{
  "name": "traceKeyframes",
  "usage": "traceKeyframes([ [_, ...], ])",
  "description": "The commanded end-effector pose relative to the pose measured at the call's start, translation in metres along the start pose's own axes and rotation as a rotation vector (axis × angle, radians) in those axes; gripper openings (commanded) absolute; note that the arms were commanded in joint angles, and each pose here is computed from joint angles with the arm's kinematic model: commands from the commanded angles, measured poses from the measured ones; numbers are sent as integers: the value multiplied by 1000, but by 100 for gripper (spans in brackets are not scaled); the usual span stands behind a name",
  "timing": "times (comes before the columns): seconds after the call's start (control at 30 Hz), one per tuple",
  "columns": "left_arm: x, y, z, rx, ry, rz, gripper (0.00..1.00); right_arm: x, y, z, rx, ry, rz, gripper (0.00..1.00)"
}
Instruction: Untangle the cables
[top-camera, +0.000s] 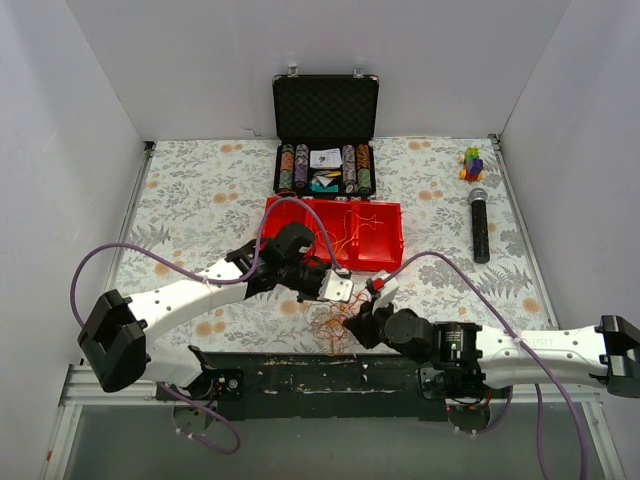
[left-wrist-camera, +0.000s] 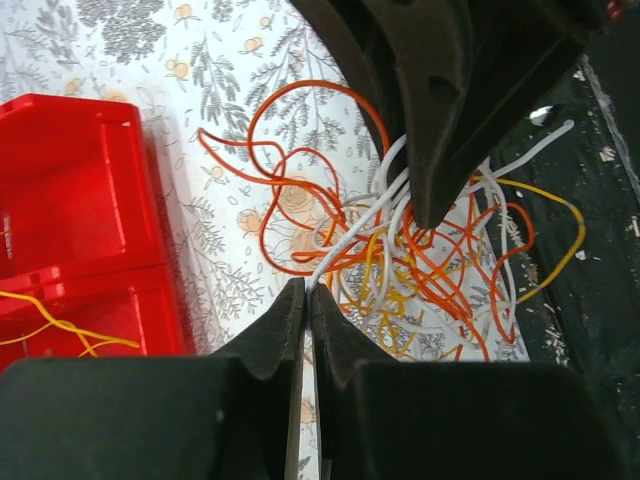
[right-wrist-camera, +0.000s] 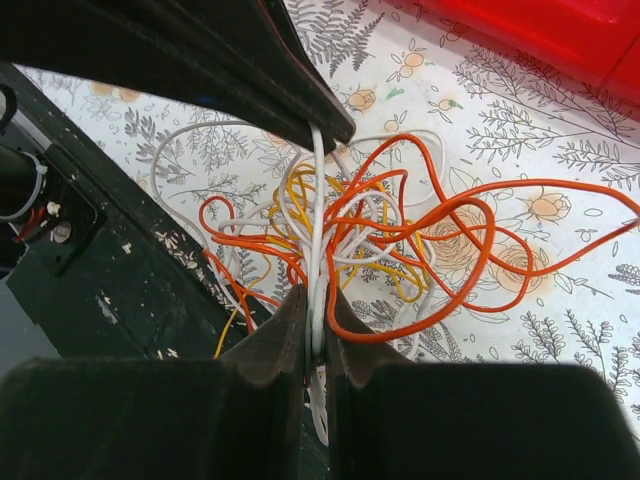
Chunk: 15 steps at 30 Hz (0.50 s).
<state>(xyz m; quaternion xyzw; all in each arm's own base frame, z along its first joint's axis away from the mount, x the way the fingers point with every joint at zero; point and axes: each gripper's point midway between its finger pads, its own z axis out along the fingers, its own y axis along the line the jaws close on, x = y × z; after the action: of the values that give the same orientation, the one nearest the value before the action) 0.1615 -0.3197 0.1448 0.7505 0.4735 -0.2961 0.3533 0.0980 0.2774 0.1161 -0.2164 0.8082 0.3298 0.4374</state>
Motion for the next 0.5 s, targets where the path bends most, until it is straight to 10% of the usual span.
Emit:
traceKeyframes([
  [0.0,-34,59,-40,-278,15,68,0,7,-9,-7,2,-18,68,1],
  [0.23,-89,103,-105,-522,-29,130,0,31,-32,-19,27,6,116,13],
  [0.47,-139,105,-142,-565,-123,122,0,40,-42,-24,68,43,126,72],
])
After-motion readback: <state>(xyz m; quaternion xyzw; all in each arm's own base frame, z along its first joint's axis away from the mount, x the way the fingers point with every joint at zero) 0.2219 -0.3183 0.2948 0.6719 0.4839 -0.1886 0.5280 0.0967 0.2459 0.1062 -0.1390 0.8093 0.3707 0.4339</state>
